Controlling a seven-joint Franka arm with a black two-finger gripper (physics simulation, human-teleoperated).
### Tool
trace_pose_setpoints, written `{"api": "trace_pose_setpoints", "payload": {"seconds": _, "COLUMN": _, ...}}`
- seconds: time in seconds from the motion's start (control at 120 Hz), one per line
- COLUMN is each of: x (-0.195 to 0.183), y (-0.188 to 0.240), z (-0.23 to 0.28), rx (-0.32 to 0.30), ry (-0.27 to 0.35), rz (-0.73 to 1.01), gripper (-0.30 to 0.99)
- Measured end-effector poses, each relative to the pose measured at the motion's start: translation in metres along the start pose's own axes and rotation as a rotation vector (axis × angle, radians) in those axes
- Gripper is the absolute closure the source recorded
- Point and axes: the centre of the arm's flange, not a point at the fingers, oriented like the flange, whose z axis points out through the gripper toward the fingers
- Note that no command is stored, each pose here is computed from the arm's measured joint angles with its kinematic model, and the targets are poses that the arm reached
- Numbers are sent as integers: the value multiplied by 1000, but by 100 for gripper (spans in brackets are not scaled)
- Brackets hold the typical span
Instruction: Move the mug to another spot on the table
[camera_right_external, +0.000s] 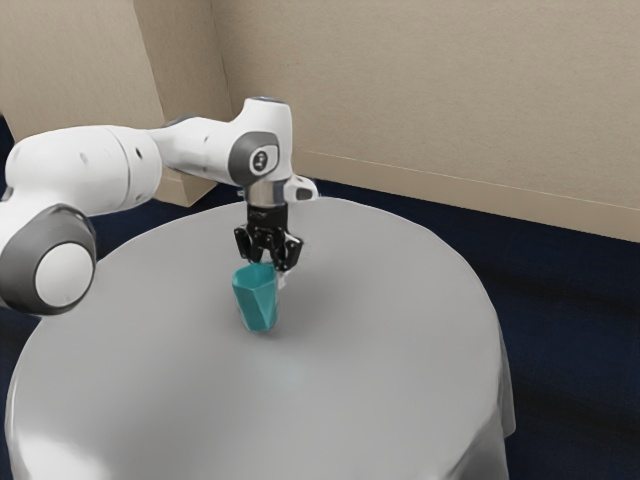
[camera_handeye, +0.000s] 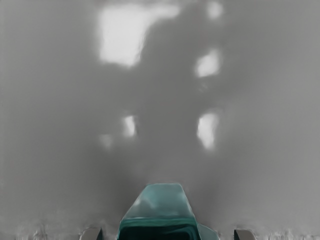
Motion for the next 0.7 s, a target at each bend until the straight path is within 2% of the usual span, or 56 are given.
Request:
{"api": "trace_pose_setpoints", "payload": {"seconds": 0.258, "x": -13, "y": -28, "z": 12, "rx": -22, "ry": -61, "rz": -55, "gripper": 49}}
{"api": "trace_pose_setpoints", "payload": {"seconds": 0.7, "x": -14, "y": -51, "z": 13, "rx": -37, "ry": -66, "rz": -90, "gripper": 47}}
